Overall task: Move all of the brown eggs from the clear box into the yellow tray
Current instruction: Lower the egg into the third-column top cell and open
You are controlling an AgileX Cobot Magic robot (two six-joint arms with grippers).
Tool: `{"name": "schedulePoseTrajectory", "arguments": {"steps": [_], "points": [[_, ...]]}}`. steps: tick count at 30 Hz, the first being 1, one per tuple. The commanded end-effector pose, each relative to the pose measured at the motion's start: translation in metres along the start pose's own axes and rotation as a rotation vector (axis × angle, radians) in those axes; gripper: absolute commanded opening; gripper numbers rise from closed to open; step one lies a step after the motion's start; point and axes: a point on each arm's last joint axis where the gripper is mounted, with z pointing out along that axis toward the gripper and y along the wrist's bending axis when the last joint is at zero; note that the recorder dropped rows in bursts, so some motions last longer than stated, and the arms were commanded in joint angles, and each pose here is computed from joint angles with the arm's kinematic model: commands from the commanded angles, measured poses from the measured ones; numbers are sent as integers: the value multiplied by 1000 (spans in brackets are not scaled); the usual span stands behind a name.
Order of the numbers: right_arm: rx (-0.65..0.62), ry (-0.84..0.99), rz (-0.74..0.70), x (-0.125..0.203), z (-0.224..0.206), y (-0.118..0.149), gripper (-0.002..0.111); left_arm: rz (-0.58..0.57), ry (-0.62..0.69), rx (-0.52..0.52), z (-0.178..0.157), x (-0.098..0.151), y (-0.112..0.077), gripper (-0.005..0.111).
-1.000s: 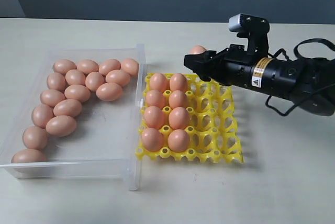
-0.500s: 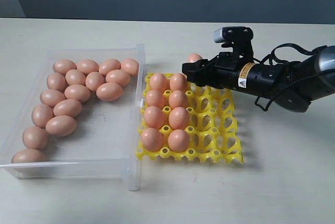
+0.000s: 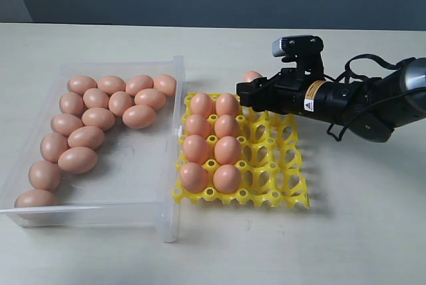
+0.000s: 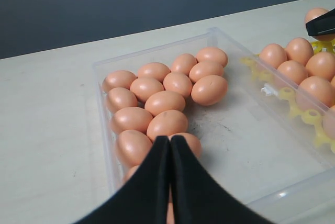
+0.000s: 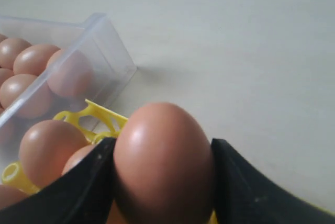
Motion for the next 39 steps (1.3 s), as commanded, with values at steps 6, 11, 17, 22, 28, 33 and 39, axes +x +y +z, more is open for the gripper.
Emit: {"name": "schedulePoseTrajectory", "arguments": {"steps": [6,11,17,22,28,33,39], "points": [[10,-1,-7,-2,0,-2,48,-1,-11,1,0,0,0,0],[44,46,-7,2,0,-5,48,-1,-11,1,0,0,0,0],[53,87,-15,7,2,0,57,-1,-11,1,0,0,0,0],[23,97,-39,10,5,12,59,-1,-11,1,0,0,0,0],[43,113,-49,7,2,13,59,-1,-11,1,0,0,0,0],[104,115,-81,-15,-13,16,59,-1,-11,1,0,0,0,0],[113,17,-115,-51,-40,29,59,-1,-11,1,0,0,0,0]]}}
